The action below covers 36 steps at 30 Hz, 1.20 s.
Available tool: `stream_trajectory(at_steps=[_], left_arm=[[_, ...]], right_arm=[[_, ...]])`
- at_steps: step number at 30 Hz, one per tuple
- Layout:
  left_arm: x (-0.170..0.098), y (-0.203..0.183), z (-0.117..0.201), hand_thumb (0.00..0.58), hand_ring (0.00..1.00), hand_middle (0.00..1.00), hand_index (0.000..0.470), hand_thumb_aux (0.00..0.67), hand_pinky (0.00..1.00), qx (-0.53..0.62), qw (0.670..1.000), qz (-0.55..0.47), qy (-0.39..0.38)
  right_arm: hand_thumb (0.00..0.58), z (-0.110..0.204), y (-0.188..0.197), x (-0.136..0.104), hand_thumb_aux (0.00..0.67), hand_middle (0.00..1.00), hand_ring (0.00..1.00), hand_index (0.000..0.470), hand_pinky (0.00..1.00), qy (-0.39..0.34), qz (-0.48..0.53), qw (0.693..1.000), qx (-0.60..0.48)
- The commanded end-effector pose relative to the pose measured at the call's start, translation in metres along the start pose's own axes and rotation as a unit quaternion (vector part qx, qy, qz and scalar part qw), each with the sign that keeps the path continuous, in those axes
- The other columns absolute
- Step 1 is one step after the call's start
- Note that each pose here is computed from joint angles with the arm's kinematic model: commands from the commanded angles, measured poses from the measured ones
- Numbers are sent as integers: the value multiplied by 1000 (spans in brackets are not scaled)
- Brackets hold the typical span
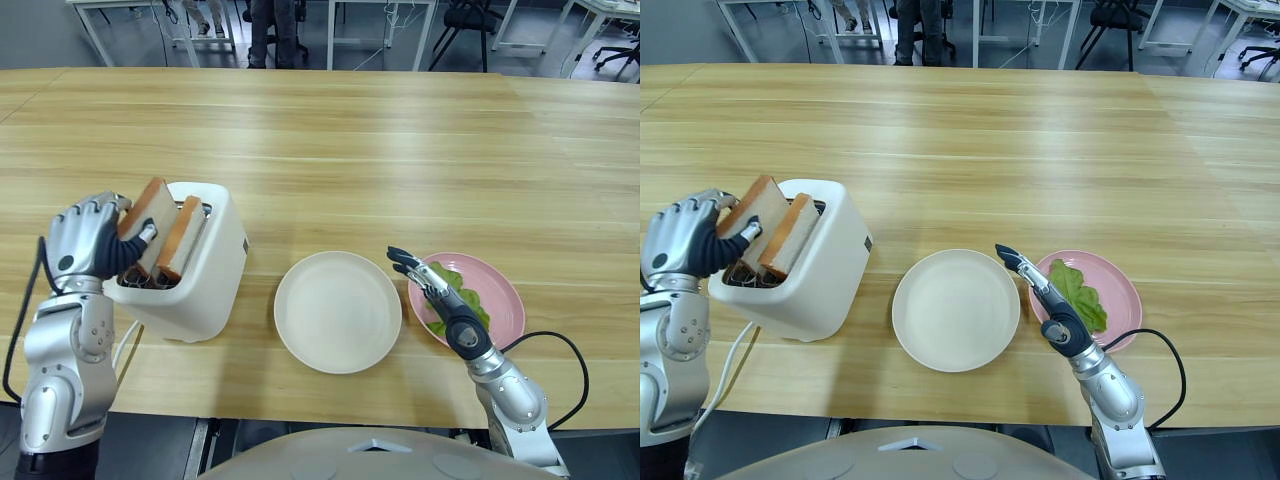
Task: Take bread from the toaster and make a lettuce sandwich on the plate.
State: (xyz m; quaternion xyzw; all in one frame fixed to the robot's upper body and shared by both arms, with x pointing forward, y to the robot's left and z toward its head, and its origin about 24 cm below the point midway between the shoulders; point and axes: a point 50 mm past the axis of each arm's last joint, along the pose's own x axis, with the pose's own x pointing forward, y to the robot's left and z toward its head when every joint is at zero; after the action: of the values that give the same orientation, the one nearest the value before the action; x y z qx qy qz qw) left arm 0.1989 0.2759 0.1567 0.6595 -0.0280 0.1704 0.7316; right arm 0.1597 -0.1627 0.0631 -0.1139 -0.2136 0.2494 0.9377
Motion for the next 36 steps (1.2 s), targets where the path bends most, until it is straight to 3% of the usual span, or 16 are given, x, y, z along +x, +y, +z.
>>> stream_trajectory(at_steps=[1,11,17,20,26,32,36], left_arm=[[2,14,1,580,1000,1000,460,670,1000,-26,999,39,-8],[8,51,-4,580,1000,1000,460,670,1000,-50,986,161,-16],[22,79,29,580,1000,1000,460,670,1000,-101,971,159,-145],[26,75,65,580,1000,1000,460,670,1000,-158,951,92,-251],[26,47,137,580,1000,1000,460,670,1000,-244,874,-95,-408],[15,-10,180,580,1000,1000,460,670,1000,-261,802,-287,-454],[9,-54,194,580,1000,1000,460,670,1000,-250,786,-359,-437]], right_arm=[[0,-1,0,0,0,0,0,0,0,7,2,1000,0],[0,-3,-2,2,0,0,0,0,0,5,3,1000,-1],[0,0,-13,8,0,0,0,0,0,-6,-9,1000,-21],[0,0,-24,11,0,0,0,0,0,-12,-34,999,-41],[0,7,-44,17,0,0,0,0,0,-44,-78,992,-88],[0,24,-46,20,0,0,0,0,0,-105,-47,977,-180],[0,30,-28,16,0,0,0,0,0,-131,90,953,-259]])
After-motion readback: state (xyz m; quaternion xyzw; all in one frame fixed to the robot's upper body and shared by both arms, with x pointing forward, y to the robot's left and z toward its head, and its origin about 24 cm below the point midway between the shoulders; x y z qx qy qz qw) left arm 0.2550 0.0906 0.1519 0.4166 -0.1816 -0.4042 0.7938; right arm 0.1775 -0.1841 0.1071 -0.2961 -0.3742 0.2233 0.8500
